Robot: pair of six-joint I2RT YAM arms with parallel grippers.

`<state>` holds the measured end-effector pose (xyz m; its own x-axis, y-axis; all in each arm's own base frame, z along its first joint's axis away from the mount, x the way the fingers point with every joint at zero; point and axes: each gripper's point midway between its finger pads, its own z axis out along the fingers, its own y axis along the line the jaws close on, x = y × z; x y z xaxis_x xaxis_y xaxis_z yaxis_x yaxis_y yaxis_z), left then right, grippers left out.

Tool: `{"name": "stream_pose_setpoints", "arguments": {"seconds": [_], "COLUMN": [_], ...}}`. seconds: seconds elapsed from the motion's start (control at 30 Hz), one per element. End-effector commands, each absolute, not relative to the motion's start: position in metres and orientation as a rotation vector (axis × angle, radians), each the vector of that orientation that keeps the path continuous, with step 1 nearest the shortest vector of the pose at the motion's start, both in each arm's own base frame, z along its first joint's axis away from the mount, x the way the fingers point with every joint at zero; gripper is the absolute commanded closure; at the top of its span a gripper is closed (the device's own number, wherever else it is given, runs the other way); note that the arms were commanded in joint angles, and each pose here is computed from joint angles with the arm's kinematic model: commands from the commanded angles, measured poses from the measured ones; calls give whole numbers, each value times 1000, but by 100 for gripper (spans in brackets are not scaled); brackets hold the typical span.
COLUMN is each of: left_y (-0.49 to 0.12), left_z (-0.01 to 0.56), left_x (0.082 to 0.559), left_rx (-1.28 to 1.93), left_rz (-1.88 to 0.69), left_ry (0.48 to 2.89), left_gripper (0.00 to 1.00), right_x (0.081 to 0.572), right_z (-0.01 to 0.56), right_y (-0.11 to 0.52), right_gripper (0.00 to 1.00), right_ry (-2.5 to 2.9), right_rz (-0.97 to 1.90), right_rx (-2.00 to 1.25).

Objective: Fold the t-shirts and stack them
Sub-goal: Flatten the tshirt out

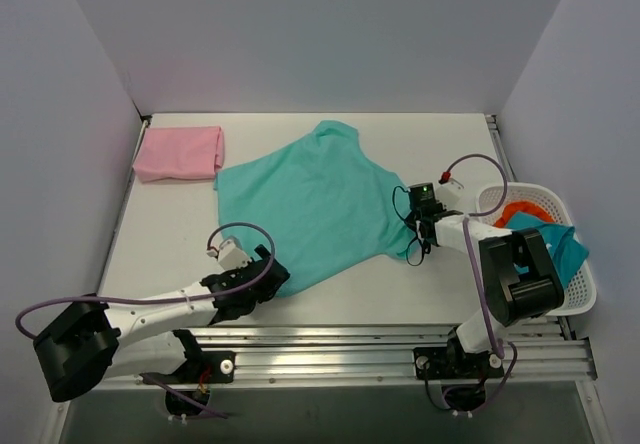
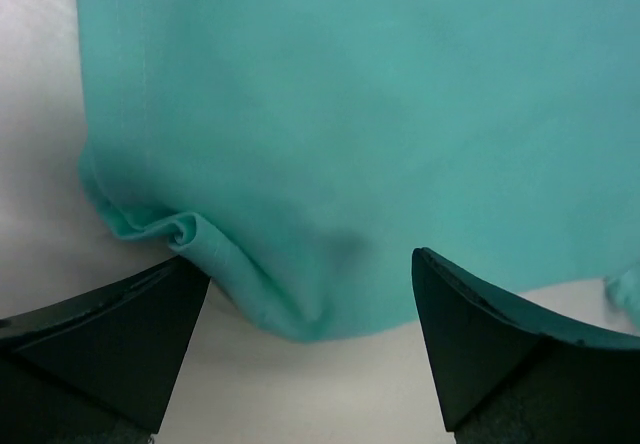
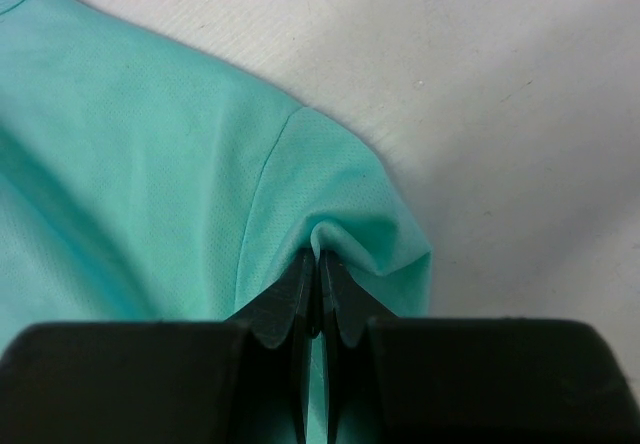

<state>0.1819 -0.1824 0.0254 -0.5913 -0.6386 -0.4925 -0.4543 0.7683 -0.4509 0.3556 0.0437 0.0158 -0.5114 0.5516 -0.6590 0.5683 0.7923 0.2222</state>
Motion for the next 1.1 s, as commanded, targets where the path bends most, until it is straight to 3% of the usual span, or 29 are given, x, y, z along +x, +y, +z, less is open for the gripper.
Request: {"name": "stream_pose_setpoints", "arguments": {"seconds": [0.0, 0.07, 0.13, 0.2, 0.23, 0.27, 0.47, 0.67, 0.87, 1.07], "left_y": [-140, -138, -137, -141, -145, -147, -154, -176, -168, -162], "left_z": [-33, -42, -47, -53, -53, -55, -42, 40, 183, 298], "left_x": [162, 165, 168, 170, 172, 173, 178, 194, 212, 201], "left_rx": [-757, -745, -750, -751, -748, -745, -686, -466, -290, -119], "left_rz": [-157, -148, -136, -149, -159, -153, -143, -192, -207, -385], "left_ry": [2482, 2493, 2497, 2512, 2512, 2521, 2522, 2376, 2141, 1985], "left_gripper": [1, 8, 29, 56, 88, 97, 98, 98, 98, 98], "right_x": [356, 355, 355, 355, 355, 355, 356, 358, 328, 270], "right_z": [29, 30, 31, 31, 30, 30, 28, 59, 173, 315], "right_y": [38, 36, 36, 35, 35, 34, 33, 35, 36, 21], "right_gripper": [100, 100, 100, 100, 100, 100, 100, 100, 100, 100], "right_ry": [2191, 2186, 2183, 2182, 2184, 2183, 2182, 2123, 1917, 1597], "right_rz": [-16, -18, -11, -8, -8, -11, -11, -10, -35, 221], "right_rx": [825, 828, 829, 831, 831, 836, 844, 838, 801, 776]}}
